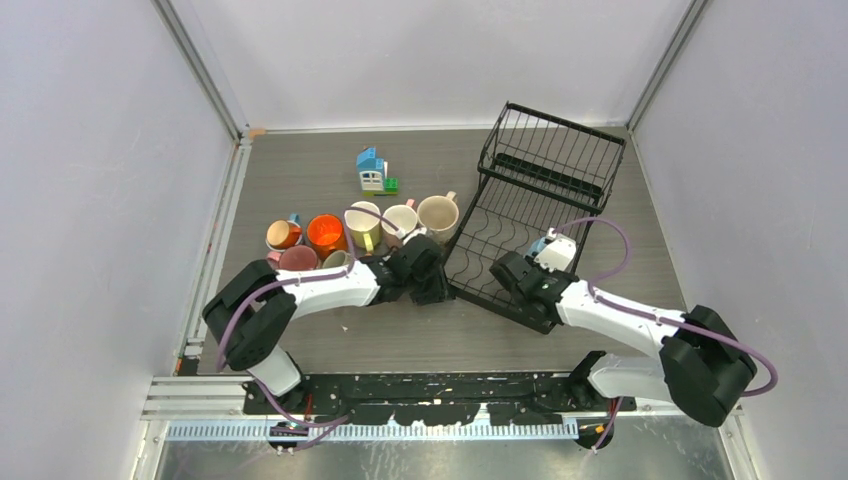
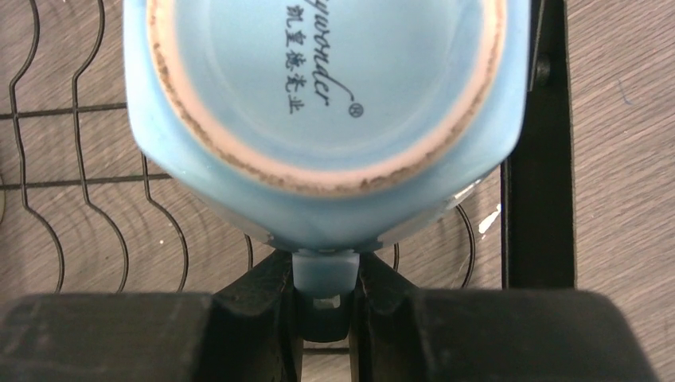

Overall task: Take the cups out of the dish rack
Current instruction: Unload the cup from the dish rack.

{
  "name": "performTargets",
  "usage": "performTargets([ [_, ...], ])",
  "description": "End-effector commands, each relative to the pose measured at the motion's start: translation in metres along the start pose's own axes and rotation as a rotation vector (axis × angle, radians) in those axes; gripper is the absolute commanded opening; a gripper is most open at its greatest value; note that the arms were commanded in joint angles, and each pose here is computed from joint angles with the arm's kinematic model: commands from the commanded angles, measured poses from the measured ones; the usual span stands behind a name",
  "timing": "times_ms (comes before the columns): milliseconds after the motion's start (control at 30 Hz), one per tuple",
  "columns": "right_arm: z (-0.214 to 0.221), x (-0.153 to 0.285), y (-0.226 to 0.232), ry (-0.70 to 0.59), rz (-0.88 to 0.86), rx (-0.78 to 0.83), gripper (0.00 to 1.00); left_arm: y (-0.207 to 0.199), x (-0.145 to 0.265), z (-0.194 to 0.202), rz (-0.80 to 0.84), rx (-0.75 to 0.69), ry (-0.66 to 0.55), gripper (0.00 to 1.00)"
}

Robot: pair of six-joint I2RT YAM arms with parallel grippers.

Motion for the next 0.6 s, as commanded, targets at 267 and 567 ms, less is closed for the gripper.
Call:
performTargets([
  [267, -0.043, 0.045, 0.023, -0.015, -0.18, -0.079, 0.01, -0.045, 0.054, -0.033, 0.16, -0.06, -0.076, 0.4],
  [567, -0.057, 0.077, 0.028, 0.052, -0.283, -0.084, 0.01, -0.059, 0.087, -0.044, 0.239, -0.073, -0.092, 0.45],
])
Point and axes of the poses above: each gripper's point midway between its finger pads, its own x axis back along the fingers, its own y axis along the line the jaws close on, z = x × y, the point moved 2 cm from there along x, back along the fingers, and after that the axes turned 6 degrees about -x, right-handed, at the moved point
